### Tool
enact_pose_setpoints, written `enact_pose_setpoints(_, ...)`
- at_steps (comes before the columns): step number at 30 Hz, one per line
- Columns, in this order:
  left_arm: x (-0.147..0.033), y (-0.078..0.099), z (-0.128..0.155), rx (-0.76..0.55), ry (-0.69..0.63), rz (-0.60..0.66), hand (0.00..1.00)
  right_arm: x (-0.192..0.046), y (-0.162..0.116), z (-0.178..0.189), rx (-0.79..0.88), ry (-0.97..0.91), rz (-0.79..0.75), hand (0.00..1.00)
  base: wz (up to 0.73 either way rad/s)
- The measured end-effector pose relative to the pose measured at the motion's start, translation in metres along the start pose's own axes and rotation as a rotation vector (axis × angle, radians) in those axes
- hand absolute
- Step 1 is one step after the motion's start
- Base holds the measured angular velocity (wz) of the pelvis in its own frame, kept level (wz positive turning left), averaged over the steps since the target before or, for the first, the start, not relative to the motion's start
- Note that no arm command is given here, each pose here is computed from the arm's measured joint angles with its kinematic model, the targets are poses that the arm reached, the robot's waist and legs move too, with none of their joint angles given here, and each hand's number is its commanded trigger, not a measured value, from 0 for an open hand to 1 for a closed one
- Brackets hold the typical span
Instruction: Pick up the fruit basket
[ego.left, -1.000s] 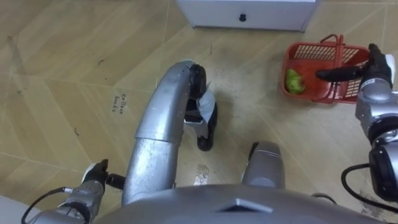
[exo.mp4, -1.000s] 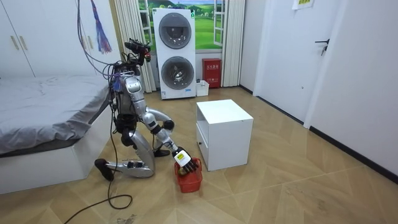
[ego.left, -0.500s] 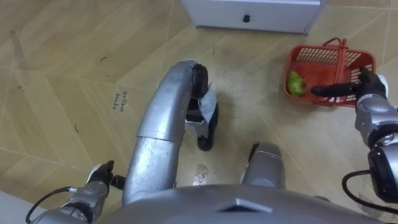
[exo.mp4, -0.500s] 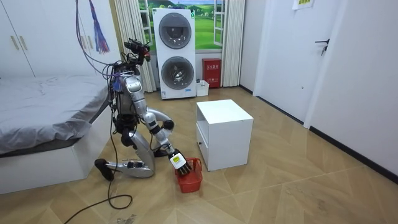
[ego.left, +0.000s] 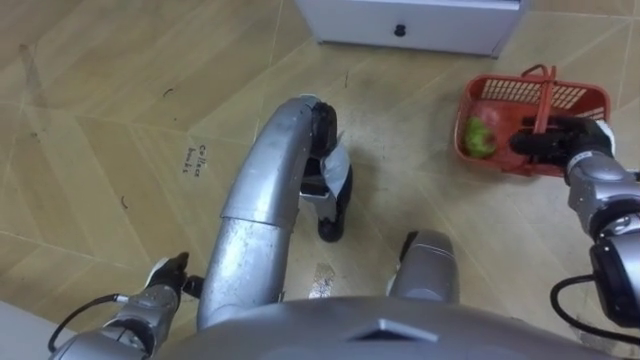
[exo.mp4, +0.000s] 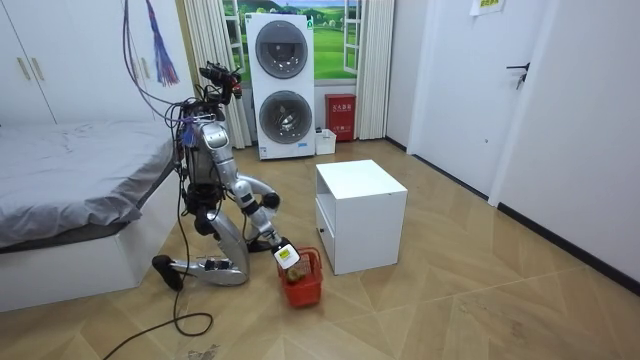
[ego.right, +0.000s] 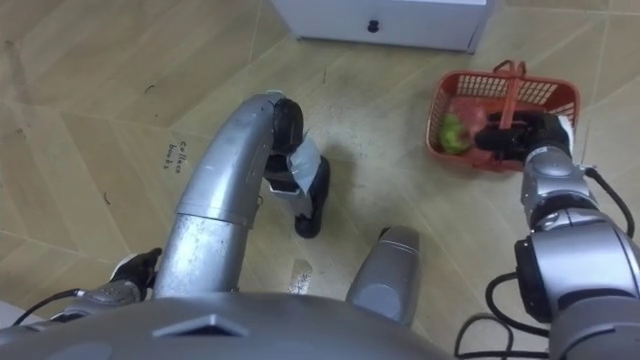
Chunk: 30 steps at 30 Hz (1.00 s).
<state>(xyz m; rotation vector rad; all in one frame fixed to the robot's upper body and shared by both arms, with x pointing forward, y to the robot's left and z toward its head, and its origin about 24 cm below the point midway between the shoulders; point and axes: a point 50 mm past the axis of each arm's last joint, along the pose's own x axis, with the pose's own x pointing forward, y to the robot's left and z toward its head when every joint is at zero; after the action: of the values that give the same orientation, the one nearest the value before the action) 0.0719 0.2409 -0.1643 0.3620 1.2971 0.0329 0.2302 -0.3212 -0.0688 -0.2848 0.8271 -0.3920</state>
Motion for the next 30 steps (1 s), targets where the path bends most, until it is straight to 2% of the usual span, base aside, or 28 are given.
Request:
enact_pose_setpoints(14,0.0,-0.005,0.002,-0.003,0.0,-0.012,0.0,0.0,0.0,-0.002,0.011,0.014,0.003,1.0,0.0)
enact_pose_setpoints(30,0.002,-0.001,0.013,-0.056,-0.017,-0.003,0.0,0.0,0.008,0.005,0.088,-0.012,0.016,1.0,-0.01)
